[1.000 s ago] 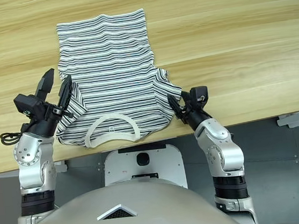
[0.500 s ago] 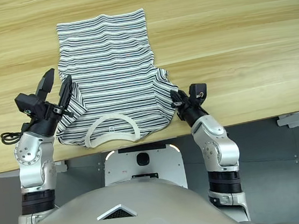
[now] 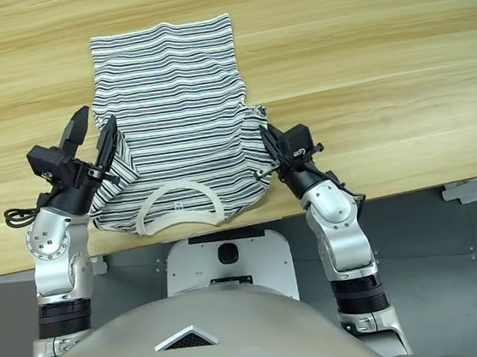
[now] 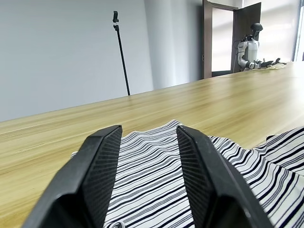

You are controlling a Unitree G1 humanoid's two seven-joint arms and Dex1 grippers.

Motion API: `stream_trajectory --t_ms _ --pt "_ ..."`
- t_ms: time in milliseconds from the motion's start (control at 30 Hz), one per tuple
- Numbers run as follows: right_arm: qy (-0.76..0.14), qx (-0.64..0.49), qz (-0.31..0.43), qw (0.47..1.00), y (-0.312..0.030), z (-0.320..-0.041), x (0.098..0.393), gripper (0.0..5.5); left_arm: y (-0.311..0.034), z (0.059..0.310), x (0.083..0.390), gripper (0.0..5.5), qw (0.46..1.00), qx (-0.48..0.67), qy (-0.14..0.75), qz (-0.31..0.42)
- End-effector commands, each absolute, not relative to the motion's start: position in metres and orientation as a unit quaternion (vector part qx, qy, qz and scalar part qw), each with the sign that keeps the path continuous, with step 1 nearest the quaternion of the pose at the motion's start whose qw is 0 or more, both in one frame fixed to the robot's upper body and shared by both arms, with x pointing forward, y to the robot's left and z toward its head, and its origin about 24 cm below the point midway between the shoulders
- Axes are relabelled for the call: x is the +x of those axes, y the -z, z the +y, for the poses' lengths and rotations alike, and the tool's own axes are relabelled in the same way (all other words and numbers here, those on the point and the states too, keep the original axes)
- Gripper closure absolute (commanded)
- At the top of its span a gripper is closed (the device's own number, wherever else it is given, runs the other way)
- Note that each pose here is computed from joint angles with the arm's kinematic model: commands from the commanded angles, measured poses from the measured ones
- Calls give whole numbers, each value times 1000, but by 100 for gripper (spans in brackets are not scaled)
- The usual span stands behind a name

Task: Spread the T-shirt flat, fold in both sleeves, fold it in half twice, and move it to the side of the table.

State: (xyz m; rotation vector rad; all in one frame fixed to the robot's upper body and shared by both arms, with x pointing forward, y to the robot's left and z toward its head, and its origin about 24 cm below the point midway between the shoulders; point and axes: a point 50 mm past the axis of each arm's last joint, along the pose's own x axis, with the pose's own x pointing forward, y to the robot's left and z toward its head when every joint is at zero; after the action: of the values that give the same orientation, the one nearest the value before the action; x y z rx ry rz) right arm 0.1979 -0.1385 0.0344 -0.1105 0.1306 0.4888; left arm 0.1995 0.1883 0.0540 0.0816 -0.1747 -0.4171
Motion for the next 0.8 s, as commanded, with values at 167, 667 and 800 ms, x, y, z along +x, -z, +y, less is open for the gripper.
stream_trajectory --t_ms 167,667,800 --pt "-443 -161 95 877 -35 -121 204 537 -54 183 203 333 973 41 207 -91" --pt "-504 -194 85 838 -49 -128 214 475 -53 175 208 333 971 32 216 -95" --pt "-479 -35 9 877 -86 -133 235 399 -56 174 210 333 969 28 225 -101"
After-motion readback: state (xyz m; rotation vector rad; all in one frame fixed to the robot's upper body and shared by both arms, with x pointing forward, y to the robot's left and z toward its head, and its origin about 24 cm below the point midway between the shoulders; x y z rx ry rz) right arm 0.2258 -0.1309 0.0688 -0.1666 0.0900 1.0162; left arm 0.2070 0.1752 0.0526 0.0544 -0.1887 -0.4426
